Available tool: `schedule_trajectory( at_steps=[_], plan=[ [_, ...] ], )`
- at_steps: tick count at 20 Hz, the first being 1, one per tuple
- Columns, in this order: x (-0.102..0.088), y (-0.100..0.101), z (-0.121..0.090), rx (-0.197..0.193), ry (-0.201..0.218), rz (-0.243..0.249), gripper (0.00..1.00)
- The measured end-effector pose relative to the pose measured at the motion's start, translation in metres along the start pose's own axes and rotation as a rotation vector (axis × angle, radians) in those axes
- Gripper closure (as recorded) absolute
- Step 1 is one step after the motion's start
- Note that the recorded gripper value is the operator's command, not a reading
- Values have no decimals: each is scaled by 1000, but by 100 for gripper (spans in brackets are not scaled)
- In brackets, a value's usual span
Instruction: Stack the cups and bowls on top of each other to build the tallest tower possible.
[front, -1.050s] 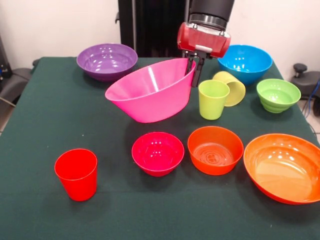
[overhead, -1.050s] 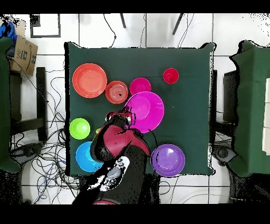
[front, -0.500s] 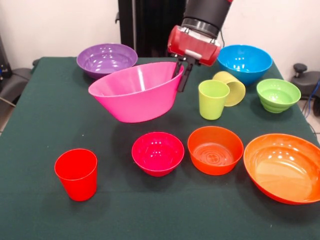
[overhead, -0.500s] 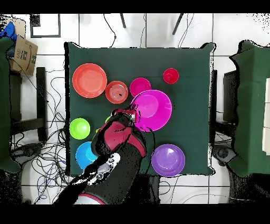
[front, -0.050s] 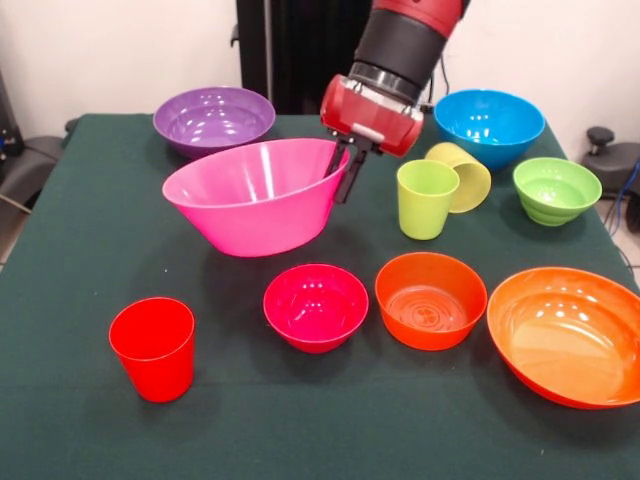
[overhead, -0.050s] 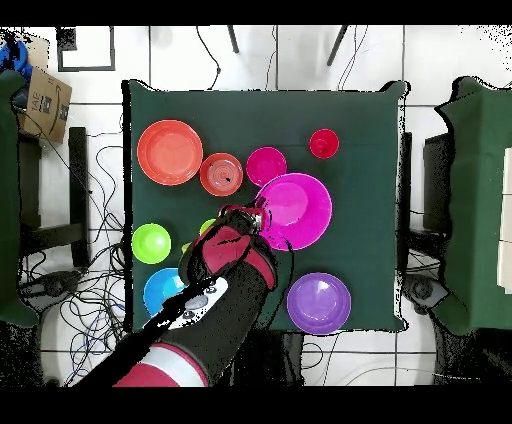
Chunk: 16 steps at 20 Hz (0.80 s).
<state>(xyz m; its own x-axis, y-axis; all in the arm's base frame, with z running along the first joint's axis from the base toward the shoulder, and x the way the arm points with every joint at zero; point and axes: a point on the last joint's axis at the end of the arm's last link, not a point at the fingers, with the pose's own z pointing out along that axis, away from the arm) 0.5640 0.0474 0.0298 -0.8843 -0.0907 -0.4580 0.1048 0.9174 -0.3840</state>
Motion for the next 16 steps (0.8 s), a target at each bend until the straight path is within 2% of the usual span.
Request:
schedule_trajectory(
  at_steps=[2,4,8,12,16],
  plan=[
    [2,0,4,0,25,10,100],
    [6,-1,13,4,79,30,100],
    [11,1,24,10,136,42,100],
    [14,13,33,5,168,45,100],
    [13,22,37,-5,174,52,100]
  ],
)
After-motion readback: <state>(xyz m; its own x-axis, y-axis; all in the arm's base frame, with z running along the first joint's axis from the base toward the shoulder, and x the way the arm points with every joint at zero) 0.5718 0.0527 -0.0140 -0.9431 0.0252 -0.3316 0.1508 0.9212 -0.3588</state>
